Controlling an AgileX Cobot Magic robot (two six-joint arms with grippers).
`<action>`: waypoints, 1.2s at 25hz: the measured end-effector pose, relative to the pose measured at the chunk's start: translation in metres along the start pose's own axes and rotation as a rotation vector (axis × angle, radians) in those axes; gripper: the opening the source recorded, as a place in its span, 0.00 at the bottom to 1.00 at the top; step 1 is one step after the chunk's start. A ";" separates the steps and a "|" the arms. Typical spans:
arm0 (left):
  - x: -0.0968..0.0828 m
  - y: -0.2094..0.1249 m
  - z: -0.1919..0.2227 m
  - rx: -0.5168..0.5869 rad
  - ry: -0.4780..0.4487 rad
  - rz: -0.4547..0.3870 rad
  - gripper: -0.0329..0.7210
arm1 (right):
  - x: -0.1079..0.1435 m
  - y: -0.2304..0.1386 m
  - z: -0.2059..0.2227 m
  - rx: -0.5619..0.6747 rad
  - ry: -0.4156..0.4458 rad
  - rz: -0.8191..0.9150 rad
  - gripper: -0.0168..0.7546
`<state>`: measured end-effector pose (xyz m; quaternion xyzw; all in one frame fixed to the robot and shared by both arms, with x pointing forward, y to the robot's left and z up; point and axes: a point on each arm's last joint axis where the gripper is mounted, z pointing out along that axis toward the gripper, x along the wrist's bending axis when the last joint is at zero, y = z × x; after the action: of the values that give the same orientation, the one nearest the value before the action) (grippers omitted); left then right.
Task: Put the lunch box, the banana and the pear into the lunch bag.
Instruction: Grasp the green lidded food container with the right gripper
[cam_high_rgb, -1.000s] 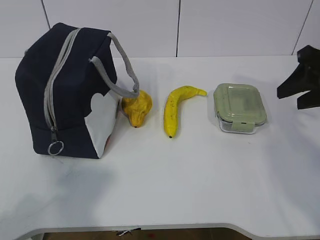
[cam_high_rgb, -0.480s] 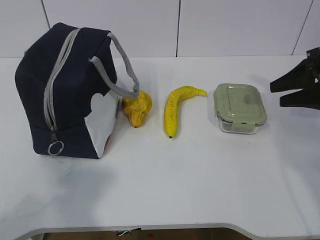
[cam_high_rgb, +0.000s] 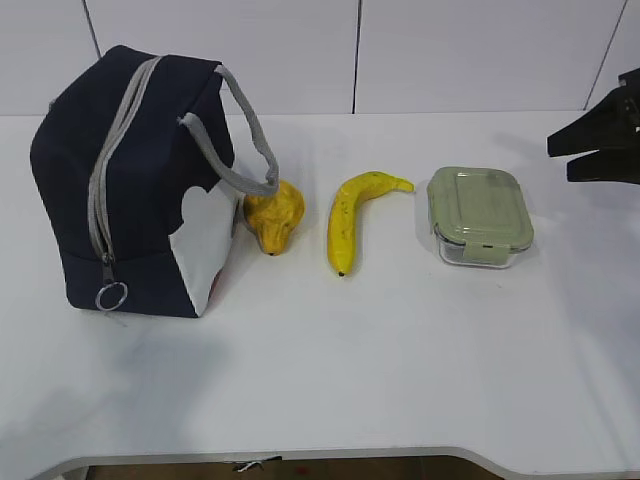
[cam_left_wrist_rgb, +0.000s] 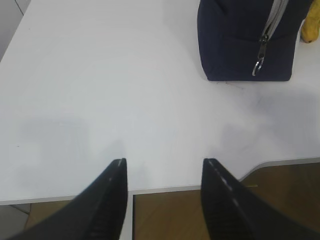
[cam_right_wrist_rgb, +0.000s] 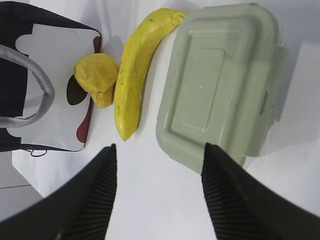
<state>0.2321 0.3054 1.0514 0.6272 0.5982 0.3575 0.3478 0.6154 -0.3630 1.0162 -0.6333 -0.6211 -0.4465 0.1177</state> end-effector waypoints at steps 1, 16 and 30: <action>0.000 0.000 0.000 0.000 0.000 0.000 0.52 | 0.000 0.000 0.000 0.003 -0.002 -0.003 0.61; 0.000 0.000 0.000 0.000 0.000 0.000 0.51 | -0.045 0.021 0.025 0.063 -0.036 -0.008 0.77; 0.000 0.000 0.000 0.000 0.000 0.000 0.50 | -0.081 0.014 0.057 0.069 0.033 0.089 0.77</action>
<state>0.2321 0.3054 1.0514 0.6272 0.5982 0.3575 0.3478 0.6658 -0.3813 0.9314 -0.6483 -0.6054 -0.4296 0.1694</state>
